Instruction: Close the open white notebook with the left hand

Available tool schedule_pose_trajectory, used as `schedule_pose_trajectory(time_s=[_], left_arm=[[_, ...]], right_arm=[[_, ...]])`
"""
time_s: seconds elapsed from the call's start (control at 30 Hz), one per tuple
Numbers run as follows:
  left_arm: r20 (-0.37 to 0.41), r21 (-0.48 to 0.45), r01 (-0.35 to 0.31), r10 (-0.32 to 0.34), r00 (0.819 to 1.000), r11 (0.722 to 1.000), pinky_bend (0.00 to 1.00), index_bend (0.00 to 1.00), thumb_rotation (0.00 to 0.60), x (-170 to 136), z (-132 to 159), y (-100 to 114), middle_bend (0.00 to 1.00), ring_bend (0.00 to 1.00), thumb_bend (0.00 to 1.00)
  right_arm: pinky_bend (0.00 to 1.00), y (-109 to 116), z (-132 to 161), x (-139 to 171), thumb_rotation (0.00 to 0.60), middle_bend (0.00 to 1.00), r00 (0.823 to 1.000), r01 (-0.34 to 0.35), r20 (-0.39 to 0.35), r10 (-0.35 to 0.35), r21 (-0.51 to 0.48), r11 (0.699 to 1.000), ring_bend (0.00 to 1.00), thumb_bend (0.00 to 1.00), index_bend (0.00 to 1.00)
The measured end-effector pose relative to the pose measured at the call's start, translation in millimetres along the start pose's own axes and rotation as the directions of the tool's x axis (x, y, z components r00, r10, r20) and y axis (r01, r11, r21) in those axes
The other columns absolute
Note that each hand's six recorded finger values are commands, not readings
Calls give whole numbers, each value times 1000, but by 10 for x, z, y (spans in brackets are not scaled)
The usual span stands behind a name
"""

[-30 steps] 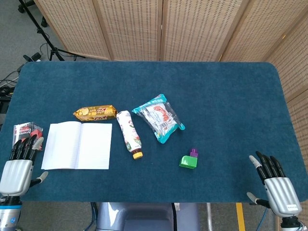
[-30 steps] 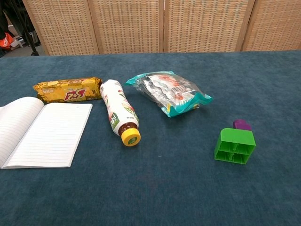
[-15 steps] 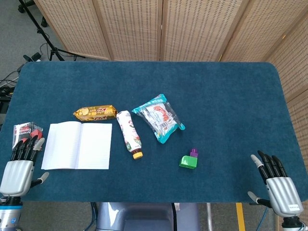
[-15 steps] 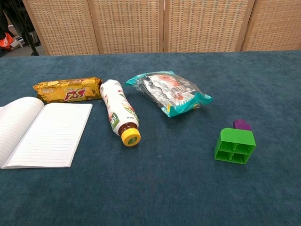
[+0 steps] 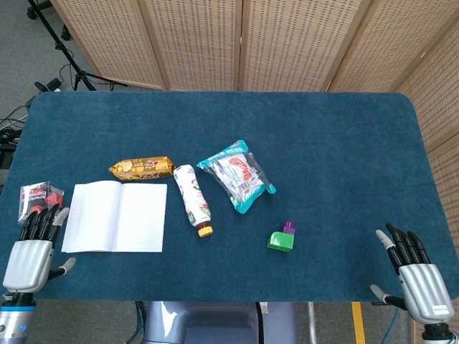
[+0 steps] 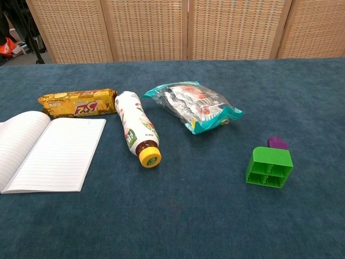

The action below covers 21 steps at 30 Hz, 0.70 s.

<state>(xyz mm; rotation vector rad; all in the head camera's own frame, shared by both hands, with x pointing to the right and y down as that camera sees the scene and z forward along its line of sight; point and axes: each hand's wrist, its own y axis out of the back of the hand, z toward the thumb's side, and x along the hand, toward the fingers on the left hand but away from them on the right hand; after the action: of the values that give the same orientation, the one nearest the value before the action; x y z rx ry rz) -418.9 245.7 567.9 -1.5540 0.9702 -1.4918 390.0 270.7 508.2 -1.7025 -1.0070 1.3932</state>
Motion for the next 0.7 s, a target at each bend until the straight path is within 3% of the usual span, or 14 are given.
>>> schedule_pose_trajectory(time_s=[0.7], left_arm=[[-53,37,24,-22,998,999,0,0,600,129,-290,-349,0,0,129]], right_arm=[[0,52,3,16,600,0,1000,18,-10,-18,-12,1000,0,40,0]])
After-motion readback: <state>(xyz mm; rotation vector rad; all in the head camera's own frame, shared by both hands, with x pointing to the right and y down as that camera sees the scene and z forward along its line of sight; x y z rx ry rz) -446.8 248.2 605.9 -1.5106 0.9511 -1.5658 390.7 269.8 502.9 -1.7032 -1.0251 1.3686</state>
